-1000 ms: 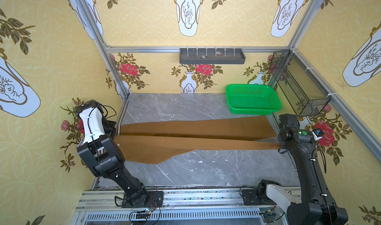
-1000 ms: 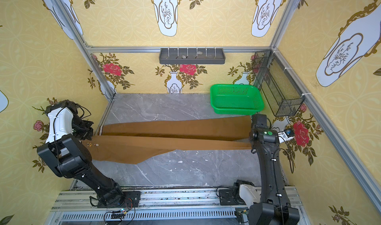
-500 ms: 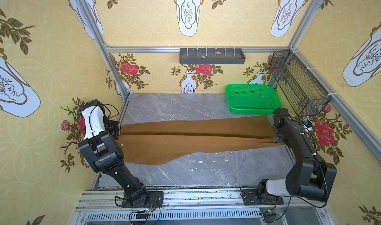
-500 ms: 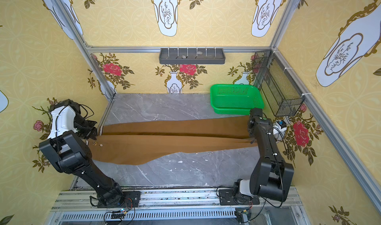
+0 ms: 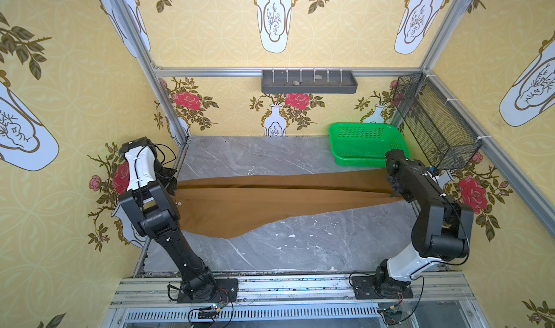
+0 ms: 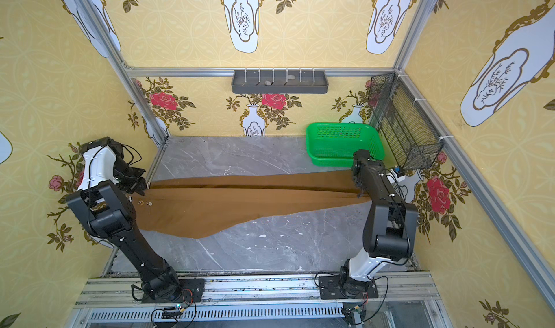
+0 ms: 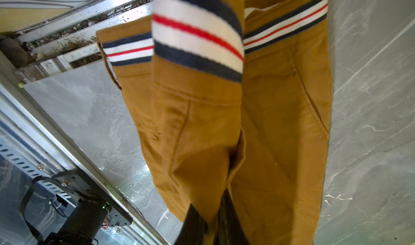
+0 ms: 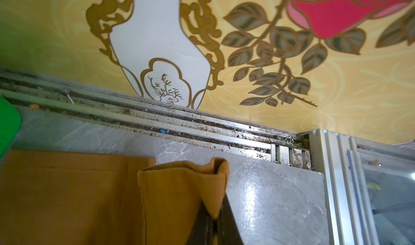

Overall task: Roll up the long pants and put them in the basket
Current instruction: Fold the long pant at the center of the board.

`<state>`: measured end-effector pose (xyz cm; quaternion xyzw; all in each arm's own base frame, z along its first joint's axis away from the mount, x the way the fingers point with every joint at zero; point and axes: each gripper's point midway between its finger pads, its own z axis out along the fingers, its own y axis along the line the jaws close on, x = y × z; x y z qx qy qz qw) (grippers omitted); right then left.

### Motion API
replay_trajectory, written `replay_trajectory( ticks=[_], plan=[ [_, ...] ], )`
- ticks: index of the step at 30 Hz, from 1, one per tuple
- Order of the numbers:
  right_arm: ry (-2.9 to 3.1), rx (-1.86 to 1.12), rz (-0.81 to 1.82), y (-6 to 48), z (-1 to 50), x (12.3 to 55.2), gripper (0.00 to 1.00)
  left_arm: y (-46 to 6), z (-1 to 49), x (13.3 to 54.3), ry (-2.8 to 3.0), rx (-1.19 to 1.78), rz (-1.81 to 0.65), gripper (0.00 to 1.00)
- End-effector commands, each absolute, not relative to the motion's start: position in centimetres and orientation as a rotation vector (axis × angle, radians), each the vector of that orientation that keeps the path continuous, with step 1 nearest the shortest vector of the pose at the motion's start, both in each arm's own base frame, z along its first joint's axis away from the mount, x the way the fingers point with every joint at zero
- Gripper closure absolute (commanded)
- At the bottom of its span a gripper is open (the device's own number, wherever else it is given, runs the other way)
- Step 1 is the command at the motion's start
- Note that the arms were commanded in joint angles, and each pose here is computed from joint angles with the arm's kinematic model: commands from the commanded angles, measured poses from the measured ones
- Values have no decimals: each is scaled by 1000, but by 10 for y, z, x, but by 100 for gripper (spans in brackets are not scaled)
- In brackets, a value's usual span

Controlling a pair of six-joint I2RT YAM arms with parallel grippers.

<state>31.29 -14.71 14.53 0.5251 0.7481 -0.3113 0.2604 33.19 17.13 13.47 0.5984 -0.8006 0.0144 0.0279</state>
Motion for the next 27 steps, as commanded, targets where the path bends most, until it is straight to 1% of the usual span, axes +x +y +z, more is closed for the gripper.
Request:
replay_trajectory(
  ticks=[1,4,6,11,12,13,16,27],
  plan=[
    [1752,1328,-1076,-175,182,326,100,238,139,361,-2653,1982,-319,100],
    [1758,1327,-1118,-173,176,332,99,238,135,365,-2654,1966,-331,100],
    [1751,1338,-1159,-171,172,334,92,238,131,369,-2654,1953,-321,100],
    [1661,1341,-1330,-161,176,326,86,236,123,376,-2658,1933,-317,100],
    [1637,1327,-1367,-158,180,324,86,236,121,378,-2663,1927,-317,100],
    [1638,1271,-1383,-154,180,332,87,237,120,380,-2672,1923,-320,100],
    [1628,1182,-1361,-136,178,345,91,237,117,386,-2685,1912,-332,100],
    [1633,1118,-1356,-119,157,360,91,236,103,404,-2722,1885,-317,100]
  ],
)
